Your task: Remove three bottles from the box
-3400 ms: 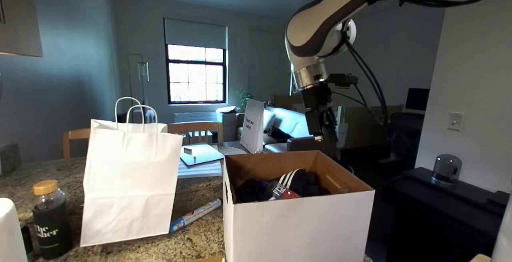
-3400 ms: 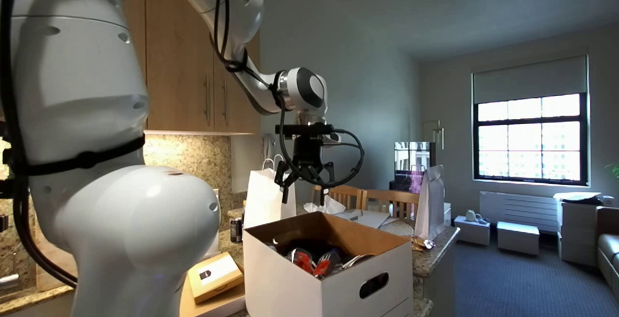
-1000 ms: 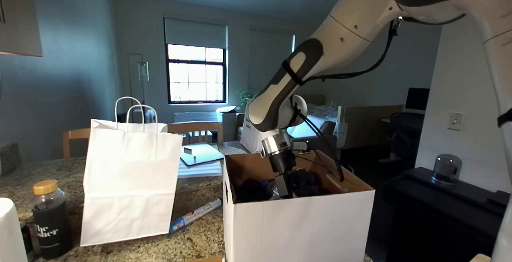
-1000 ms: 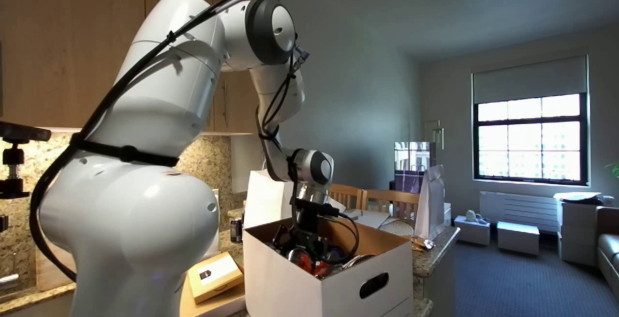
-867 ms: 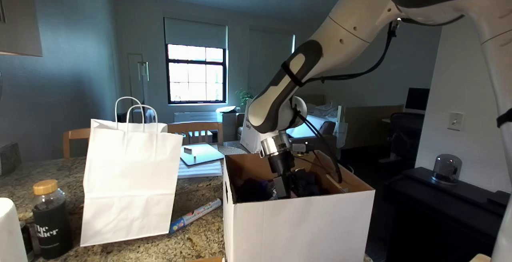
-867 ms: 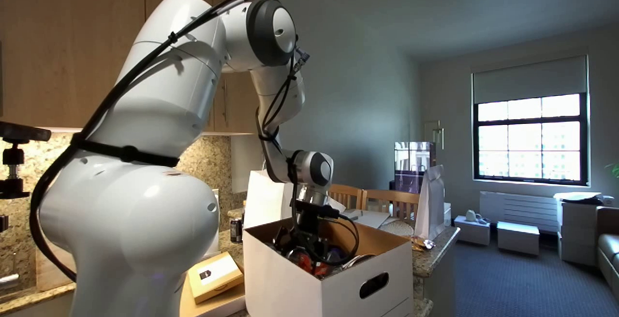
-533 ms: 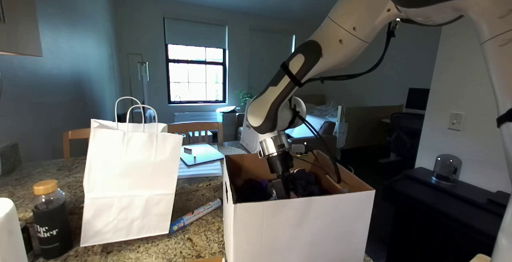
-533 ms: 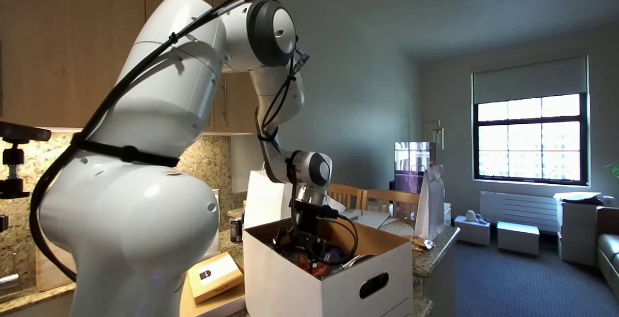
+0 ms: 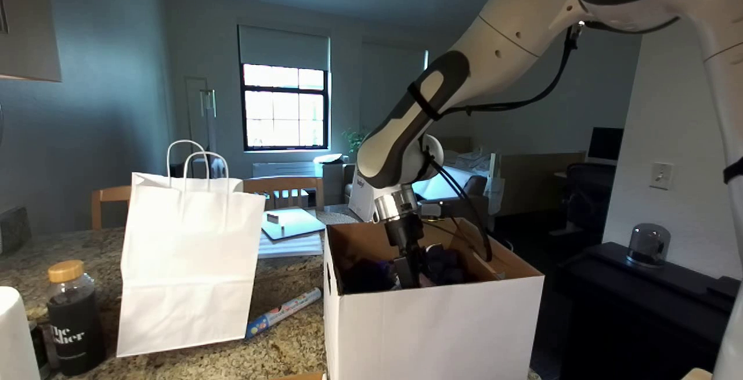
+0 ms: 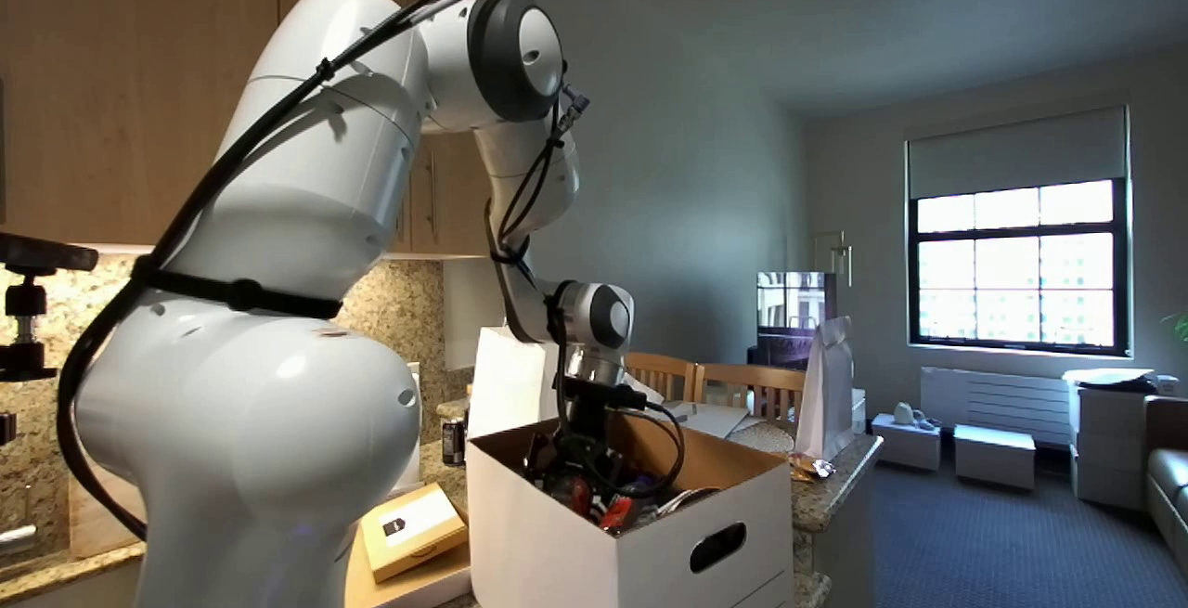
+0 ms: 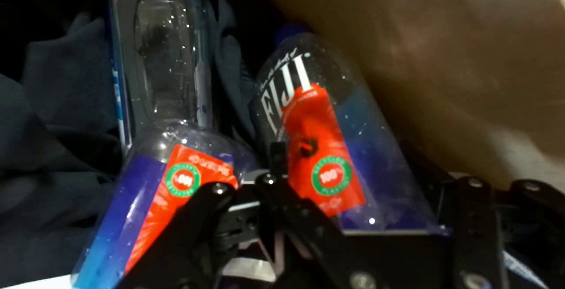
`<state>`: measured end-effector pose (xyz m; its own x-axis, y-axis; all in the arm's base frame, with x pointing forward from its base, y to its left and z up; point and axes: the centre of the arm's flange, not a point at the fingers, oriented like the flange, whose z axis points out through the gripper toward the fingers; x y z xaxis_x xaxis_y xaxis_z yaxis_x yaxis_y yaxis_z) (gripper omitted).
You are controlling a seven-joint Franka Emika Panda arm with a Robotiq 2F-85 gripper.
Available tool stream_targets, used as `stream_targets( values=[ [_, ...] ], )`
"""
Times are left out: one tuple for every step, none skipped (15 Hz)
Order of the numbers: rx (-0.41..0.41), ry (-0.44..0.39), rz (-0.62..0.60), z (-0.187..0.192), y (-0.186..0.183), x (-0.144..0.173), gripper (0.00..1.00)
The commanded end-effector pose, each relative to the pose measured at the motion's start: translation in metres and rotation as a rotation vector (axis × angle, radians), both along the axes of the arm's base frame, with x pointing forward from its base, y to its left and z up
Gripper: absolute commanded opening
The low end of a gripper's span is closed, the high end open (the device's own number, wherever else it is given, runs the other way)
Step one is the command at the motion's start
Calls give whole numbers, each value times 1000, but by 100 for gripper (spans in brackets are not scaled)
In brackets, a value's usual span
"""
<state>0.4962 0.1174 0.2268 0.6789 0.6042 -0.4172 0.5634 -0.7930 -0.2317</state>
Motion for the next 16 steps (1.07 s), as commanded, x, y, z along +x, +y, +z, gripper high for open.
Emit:
stream_targets(
  values=[
    [16,-89,-19,48,-3,-17,37],
    [22,-106,-27,61,-3,-17,37],
    [35,-137,-46,79,-5,-18,37],
    [43,-156,-58,93,-6,-19,37],
    [56,-183,-85,111,-7,-18,37],
    [66,-206,-114,125,-7,-18,37],
    [77,-232,-149,143,-6,-17,37],
    [88,-255,-179,159,-3,-17,37],
    [95,-281,-211,174,2,-16,37],
    [102,-309,-242,189,9,-17,37],
    [104,-346,-280,202,21,-17,37],
    [104,-372,-313,213,32,-17,37],
    [93,-391,-339,224,51,-19,37],
    [84,-417,-361,232,67,-22,37],
    [72,-437,-377,239,91,-26,37],
    [63,-447,-392,243,113,-30,37]
  ],
)
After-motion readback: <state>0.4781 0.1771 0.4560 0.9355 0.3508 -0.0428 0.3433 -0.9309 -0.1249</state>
